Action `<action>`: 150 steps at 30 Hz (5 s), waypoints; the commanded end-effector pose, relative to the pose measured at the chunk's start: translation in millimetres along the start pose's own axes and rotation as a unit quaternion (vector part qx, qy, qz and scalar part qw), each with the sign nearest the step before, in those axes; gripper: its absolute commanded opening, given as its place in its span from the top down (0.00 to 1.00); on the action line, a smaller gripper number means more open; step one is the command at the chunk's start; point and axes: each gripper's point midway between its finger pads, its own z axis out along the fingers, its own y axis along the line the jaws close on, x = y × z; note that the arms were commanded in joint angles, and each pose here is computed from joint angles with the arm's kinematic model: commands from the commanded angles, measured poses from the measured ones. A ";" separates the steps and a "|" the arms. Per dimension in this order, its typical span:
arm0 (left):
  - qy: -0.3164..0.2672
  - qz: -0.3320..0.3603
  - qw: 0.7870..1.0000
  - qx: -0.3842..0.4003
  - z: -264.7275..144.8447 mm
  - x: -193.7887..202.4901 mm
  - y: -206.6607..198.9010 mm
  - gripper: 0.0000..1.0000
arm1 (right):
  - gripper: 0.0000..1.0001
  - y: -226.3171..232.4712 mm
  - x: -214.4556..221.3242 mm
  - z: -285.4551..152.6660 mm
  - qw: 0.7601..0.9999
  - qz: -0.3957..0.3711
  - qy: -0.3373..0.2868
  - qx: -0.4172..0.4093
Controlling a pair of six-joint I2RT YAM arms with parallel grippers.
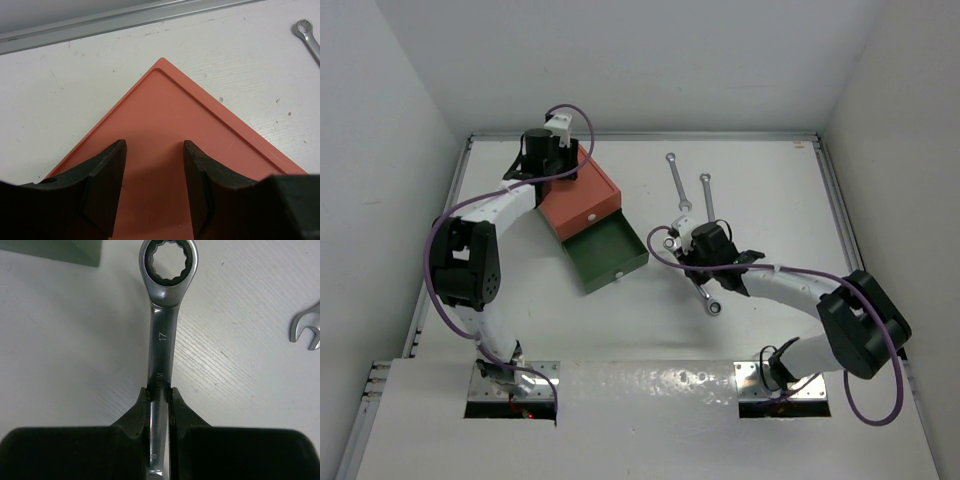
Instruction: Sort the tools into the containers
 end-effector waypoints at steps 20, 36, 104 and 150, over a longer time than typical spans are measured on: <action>0.160 -0.004 0.987 0.009 -8.3 95.1 -7.0 0.53 | 1.00 8.3 -77.7 -27.6 0.989 -0.016 -0.143 -0.037; 0.163 -0.004 0.987 0.012 -7.5 96.6 -7.8 0.53 | 1.00 10.3 -102.1 -46.5 0.981 -0.012 -0.187 -0.044; 0.193 0.003 0.981 -0.005 4.4 120.7 7.2 0.53 | 0.48 117.2 -279.1 -10.1 0.933 -0.146 -0.283 -0.166; 0.188 0.007 0.982 -0.009 2.0 116.7 8.9 0.53 | 1.00 -217.8 -84.1 73.9 0.969 0.177 0.053 0.167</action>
